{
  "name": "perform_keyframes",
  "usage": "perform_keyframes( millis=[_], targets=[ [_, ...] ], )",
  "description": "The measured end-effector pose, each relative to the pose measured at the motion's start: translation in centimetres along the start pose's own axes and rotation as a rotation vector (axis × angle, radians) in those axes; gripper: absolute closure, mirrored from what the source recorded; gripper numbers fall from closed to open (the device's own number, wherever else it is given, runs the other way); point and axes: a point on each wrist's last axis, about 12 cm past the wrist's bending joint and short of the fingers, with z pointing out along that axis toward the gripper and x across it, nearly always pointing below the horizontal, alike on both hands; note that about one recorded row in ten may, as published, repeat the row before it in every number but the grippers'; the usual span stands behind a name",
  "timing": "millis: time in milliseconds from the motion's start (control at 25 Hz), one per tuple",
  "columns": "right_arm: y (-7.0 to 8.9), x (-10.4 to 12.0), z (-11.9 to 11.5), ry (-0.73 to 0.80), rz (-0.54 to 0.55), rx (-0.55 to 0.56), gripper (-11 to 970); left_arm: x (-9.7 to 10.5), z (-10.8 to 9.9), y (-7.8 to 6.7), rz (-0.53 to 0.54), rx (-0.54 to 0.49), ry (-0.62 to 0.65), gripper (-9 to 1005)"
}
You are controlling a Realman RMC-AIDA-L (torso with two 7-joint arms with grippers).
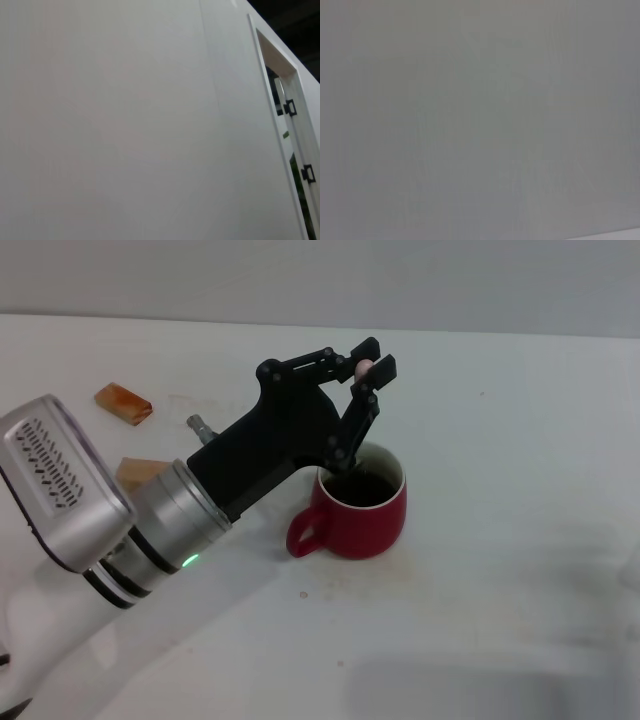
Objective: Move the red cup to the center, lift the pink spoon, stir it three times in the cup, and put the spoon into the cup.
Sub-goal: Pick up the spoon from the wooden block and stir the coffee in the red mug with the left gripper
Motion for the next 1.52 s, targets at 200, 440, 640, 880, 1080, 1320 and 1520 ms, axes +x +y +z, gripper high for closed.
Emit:
perform_keyframes(
  millis=[200, 440, 640, 880, 1080, 1320, 1520],
  targets=[
    [0.0, 0.0, 0.0, -0.003, 0.000, -0.002, 958, 0.2, 0.4, 0.1, 0.004, 0.002, 0.018, 851],
    [0.0, -0.2, -0.4, -0.021, 0.003, 0.004, 958, 0.8, 0.9, -0.3, 0.002, 0.012, 0.069, 851],
    [-0.1, -0.2, -0.7, -0.022, 0.006, 0.006, 958, 1.3, 1.1, -0.3, 0.000, -0.002, 0.114, 851],
    [0.0, -0.2, -1.0, -0.022, 0.011, 0.001, 959, 1.8, 1.5, 0.3, 0.032, -0.030, 0.168, 850],
    [0.1, -0.3, -1.3, -0.030, 0.012, -0.002, 959, 2.1, 1.9, 0.6, 0.077, -0.027, 0.194, 850],
    [0.0, -0.4, -1.5, -0.036, 0.013, 0.002, 958, 2.3, 2.6, 0.7, 0.089, -0.013, 0.226, 850],
    [0.0, -0.4, -1.8, -0.039, 0.014, 0.007, 958, 2.7, 3.3, 0.8, 0.085, -0.014, 0.277, 850]
  ],
)
